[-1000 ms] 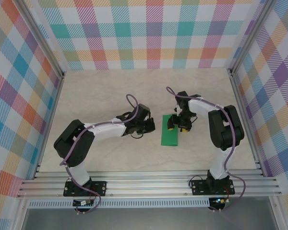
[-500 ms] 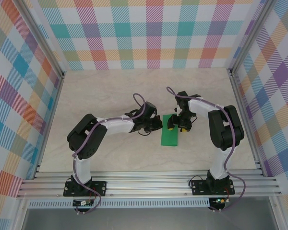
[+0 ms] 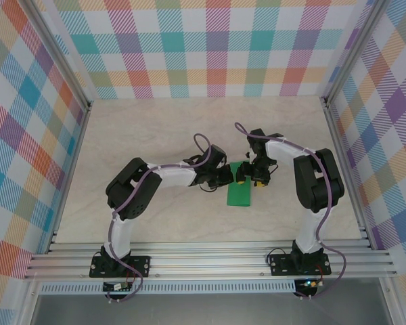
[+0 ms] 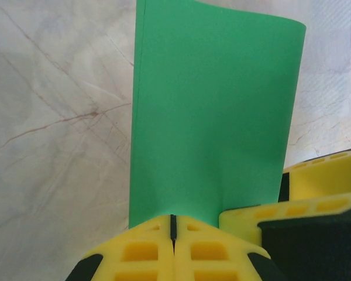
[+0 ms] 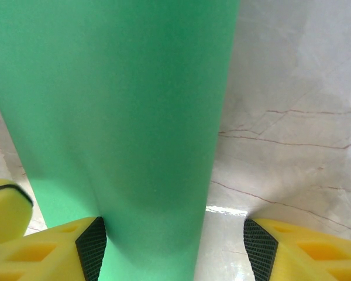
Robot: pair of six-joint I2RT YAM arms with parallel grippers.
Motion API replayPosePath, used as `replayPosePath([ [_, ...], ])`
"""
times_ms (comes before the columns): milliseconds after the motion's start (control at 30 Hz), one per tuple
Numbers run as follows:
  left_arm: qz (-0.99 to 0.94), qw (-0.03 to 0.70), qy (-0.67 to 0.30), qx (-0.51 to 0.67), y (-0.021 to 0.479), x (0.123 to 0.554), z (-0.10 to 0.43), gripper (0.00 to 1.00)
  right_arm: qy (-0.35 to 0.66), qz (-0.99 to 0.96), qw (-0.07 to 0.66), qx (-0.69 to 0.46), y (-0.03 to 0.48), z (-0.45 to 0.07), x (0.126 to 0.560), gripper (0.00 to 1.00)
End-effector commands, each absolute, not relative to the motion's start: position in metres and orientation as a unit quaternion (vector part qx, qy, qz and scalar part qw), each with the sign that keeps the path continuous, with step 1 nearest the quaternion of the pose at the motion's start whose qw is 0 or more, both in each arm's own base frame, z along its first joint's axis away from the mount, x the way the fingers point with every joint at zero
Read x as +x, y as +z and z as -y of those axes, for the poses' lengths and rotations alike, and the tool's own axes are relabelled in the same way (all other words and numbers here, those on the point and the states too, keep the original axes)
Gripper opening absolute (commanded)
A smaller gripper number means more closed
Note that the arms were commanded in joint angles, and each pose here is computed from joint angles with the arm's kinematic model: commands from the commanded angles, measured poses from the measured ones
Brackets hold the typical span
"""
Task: Fold a paper plane with a square sheet of paper (pick it up from the middle)
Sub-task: Hold the square sheet of paper at the center of the table.
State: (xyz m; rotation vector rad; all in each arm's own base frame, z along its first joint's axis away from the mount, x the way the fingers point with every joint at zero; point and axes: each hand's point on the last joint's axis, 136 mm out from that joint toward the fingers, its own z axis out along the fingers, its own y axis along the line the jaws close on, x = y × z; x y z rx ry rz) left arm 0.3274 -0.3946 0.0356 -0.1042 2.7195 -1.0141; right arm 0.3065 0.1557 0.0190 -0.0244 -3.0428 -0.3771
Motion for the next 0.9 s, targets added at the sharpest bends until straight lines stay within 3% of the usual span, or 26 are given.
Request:
replayPosePath([
  [0, -0.927, 0.109, -0.358, -0.027, 0.038, 0.324, 0.408, 0.0, -0.092, 0.994, 0.052, -0.011, -0.001, -0.147, 0.304, 0.68],
  [867, -0.952, 0.088, -0.294, -0.018, 0.005, 0.312, 0.393, 0.0, -0.088, 0.995, 0.05, -0.006, 0.0, -0.146, 0.306, 0.68],
])
